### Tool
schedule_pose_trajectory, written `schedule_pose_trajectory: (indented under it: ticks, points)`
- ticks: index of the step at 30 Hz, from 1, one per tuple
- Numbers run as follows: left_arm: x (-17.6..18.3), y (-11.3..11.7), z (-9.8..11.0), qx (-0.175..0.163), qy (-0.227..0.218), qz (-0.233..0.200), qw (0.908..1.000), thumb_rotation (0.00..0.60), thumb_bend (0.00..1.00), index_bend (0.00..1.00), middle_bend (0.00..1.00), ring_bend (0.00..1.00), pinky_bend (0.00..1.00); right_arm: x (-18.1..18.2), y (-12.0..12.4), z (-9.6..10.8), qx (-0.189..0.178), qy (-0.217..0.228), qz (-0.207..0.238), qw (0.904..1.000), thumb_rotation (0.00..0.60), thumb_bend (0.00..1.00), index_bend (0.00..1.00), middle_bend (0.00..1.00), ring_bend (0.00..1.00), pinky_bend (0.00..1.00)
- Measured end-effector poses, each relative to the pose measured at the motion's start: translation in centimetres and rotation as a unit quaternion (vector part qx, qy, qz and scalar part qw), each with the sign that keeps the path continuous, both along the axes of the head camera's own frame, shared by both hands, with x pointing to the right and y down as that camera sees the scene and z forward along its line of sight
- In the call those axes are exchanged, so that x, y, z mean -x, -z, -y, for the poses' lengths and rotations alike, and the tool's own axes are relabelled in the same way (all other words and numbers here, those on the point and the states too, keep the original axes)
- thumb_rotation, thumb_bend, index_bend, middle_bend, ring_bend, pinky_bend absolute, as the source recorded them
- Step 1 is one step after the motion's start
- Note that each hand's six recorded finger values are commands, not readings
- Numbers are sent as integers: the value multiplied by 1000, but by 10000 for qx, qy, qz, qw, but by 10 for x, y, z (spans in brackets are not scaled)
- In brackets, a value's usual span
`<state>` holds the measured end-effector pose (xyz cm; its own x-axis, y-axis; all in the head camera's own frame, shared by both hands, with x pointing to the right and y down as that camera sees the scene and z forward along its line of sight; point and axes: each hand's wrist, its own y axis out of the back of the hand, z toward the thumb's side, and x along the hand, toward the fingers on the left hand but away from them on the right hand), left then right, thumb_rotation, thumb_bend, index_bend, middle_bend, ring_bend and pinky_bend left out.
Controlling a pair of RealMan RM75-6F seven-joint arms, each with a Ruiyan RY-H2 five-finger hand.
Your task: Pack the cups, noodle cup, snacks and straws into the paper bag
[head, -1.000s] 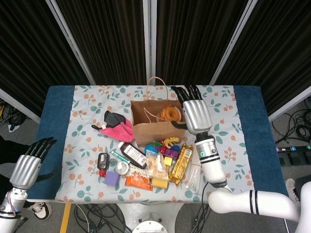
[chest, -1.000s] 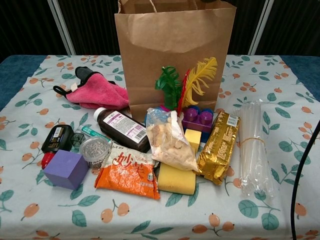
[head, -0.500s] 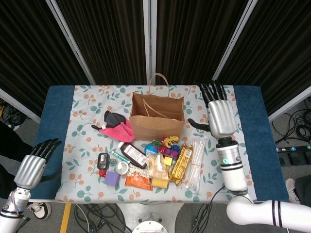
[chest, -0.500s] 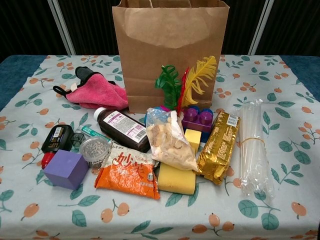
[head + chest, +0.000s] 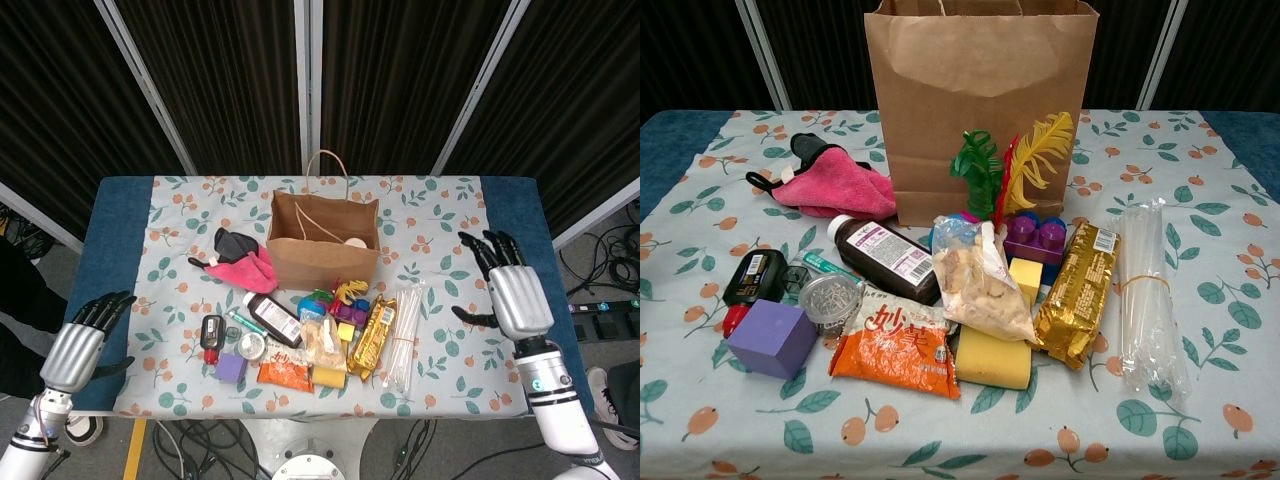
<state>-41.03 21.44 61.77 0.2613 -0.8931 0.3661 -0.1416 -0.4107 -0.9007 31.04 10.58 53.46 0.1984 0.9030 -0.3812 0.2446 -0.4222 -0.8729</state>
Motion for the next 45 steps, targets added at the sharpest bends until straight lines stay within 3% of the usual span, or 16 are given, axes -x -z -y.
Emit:
schedule_pose_trajectory:
  ticks: [7, 17, 23, 27, 30, 35, 45]
  points:
    - [4, 2, -1, -62, 85, 29, 9999, 600, 103, 177, 216, 149, 206, 23, -28, -41, 527, 780, -102, 9955, 600, 0, 135, 196, 76, 0]
    - [15, 9, -3, -169, 251, 77, 9995, 600, 104, 177, 216, 149, 206, 90, -55, -72, 747, 1747, 86, 9818, 600, 0, 202, 232, 114, 0]
    - [22, 11, 1, -232, 374, 77, 9990, 600, 103, 177, 216, 149, 206, 118, -61, -90, 687, 2255, -20, 9718, 600, 0, 248, 258, 122, 0]
    - [25, 11, 2, -247, 413, 67, 9988, 600, 103, 176, 216, 149, 206, 128, -55, -94, 246, 2637, -245, 9640, 600, 0, 251, 258, 122, 0]
    - [26, 10, 3, -254, 433, 45, 9987, 600, 103, 177, 216, 149, 206, 136, -45, -95, -258, 2991, -423, 9529, 600, 0, 257, 258, 122, 0]
    - [27, 8, 3, -244, 448, 30, 9987, 600, 103, 177, 216, 149, 206, 148, -34, -93, -1123, 3700, -917, 9176, 600, 0, 270, 260, 122, 0]
    - [28, 5, 3, -233, 470, 34, 9986, 600, 103, 177, 216, 149, 206, 169, -65, -80, -1206, 4770, -1712, 8536, 600, 0, 271, 251, 122, 0]
